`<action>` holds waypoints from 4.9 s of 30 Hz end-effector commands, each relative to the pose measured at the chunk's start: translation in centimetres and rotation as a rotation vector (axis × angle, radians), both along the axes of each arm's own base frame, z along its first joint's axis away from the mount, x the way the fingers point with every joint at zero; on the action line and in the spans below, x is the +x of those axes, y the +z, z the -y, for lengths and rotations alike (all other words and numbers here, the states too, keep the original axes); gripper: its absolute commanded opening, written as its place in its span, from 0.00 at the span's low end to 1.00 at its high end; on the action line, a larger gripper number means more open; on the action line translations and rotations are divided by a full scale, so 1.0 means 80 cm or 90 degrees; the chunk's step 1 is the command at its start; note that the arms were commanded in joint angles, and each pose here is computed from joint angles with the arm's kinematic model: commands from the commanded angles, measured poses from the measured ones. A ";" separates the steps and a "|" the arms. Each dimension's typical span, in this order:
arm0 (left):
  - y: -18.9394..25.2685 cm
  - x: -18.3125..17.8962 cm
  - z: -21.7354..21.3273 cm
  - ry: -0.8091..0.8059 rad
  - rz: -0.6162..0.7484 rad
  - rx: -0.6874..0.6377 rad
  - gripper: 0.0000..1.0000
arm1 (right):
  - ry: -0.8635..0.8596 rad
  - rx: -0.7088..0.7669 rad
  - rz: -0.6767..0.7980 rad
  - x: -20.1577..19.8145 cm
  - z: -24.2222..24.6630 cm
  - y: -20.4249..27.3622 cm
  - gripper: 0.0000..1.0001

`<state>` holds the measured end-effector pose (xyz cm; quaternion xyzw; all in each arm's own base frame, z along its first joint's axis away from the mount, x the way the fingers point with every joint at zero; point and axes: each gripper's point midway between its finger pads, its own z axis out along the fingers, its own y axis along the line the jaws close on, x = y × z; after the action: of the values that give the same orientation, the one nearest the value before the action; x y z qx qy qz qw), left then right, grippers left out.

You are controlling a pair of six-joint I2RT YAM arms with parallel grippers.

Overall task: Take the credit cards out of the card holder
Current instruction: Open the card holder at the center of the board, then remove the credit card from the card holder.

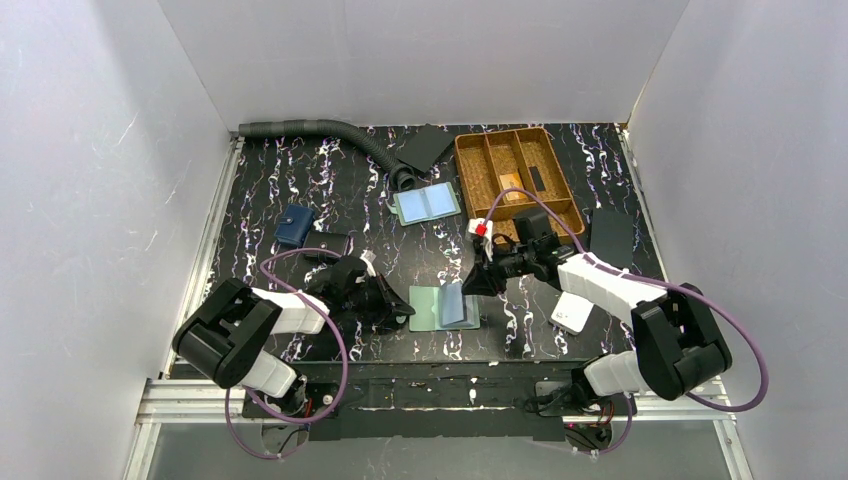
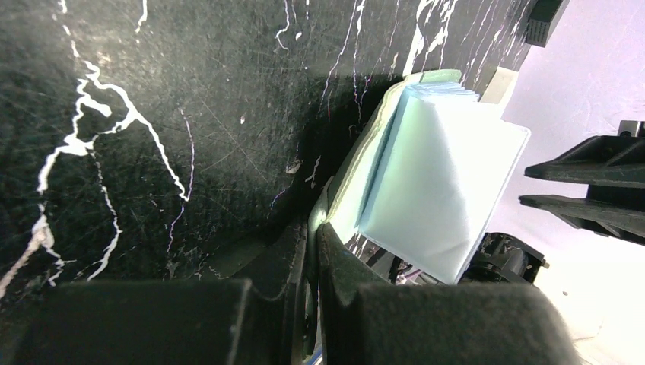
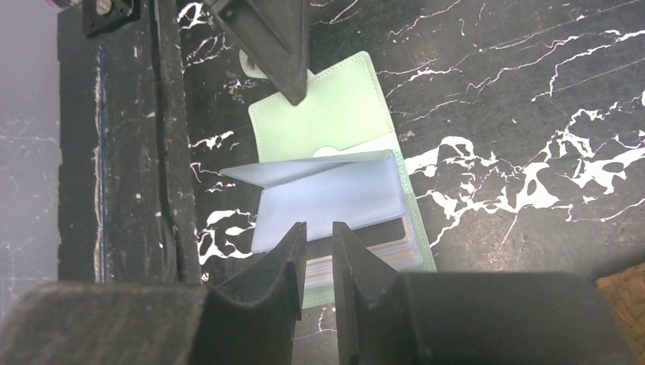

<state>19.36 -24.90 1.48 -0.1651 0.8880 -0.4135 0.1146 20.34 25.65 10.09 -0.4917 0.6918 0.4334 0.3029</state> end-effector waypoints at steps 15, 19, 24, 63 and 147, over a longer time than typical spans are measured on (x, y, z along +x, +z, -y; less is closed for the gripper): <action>-0.023 -0.003 -0.027 0.014 0.006 0.080 0.00 | 0.023 -0.086 0.052 0.003 -0.012 -0.032 0.09; -0.022 -0.001 -0.024 0.006 0.006 0.077 0.00 | 0.049 -0.082 0.042 -0.011 -0.030 -0.031 0.09; -0.023 -0.004 -0.021 -0.004 -0.002 0.074 0.00 | 0.101 -0.066 0.037 -0.035 -0.061 -0.016 0.09; 0.102 -0.005 0.007 -0.129 0.211 -0.053 0.54 | 0.162 -0.119 -0.076 -0.028 -0.059 -0.053 0.28; 0.091 -0.011 0.079 -0.216 0.111 -0.119 0.39 | -0.055 0.031 -0.443 0.021 -0.070 -0.023 0.69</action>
<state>18.28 -30.19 7.30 -0.0082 0.8606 -0.4994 0.1000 21.37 31.09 7.94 -0.3054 0.7624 0.5648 0.0813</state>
